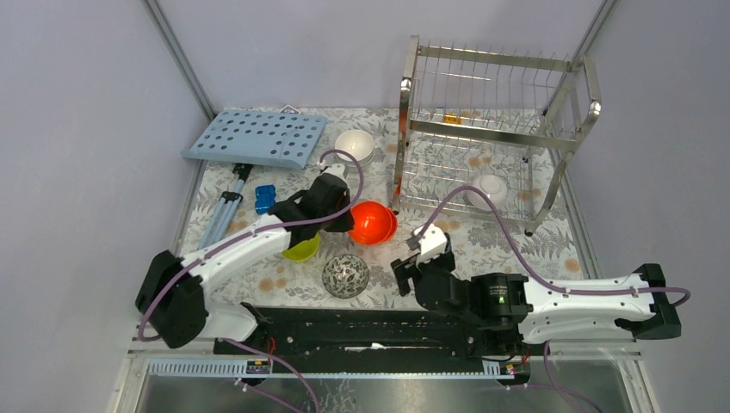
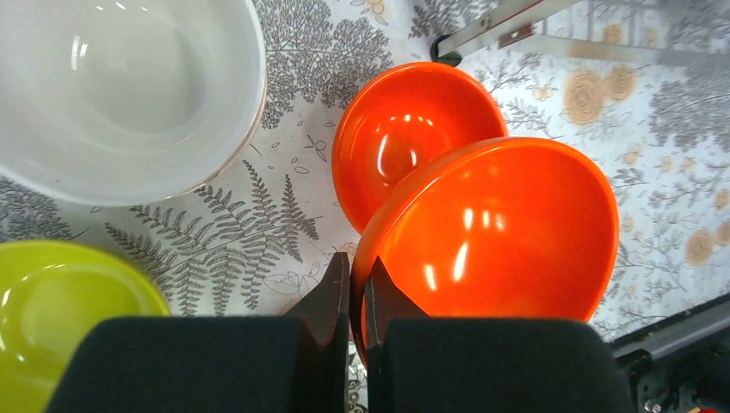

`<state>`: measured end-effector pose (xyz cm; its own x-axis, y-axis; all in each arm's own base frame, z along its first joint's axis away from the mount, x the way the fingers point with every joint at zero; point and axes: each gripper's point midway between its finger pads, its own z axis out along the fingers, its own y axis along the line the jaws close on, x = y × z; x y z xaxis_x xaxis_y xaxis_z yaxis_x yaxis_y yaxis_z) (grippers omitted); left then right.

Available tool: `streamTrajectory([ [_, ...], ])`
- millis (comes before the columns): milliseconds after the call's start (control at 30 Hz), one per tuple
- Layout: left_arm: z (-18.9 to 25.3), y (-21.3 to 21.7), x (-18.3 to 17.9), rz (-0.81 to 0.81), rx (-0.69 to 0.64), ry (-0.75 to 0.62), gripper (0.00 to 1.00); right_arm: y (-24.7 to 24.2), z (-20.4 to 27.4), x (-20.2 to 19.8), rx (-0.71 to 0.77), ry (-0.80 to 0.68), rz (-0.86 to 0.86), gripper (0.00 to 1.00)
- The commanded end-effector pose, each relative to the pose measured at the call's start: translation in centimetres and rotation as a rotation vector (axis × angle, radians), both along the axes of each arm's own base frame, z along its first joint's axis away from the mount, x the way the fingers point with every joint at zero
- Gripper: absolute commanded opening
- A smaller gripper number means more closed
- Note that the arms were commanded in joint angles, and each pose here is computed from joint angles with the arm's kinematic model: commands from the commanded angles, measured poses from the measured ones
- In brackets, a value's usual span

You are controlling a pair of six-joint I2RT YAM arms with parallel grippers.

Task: Unload the bowls from the dish rack
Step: Place the bowl with the bowl.

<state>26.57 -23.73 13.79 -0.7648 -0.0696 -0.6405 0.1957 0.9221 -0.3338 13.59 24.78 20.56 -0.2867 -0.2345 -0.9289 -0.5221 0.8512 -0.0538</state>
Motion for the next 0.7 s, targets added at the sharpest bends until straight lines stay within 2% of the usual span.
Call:
streamTrajectory([
  [0,1.1,-2.4,2.7,0.007,-0.071,-0.046,0.00,-2.7,0.1,1.1,0.161,0.011,-0.213,0.83],
  [267,-1.1,-3.0,4.2,0.020,-0.026,-0.020,0.00,-4.5,-0.6,1.2,0.244,0.036,-0.262,0.82],
  [533,-2.4,-3.6,4.8,0.012,-0.002,0.005,0.00,-4.6,-0.9,1.2,0.235,0.034,-0.260,0.82],
  [667,-2.8,-3.6,4.7,0.005,0.009,0.019,0.18,-4.5,-0.9,1.2,0.222,0.034,-0.256,0.82],
])
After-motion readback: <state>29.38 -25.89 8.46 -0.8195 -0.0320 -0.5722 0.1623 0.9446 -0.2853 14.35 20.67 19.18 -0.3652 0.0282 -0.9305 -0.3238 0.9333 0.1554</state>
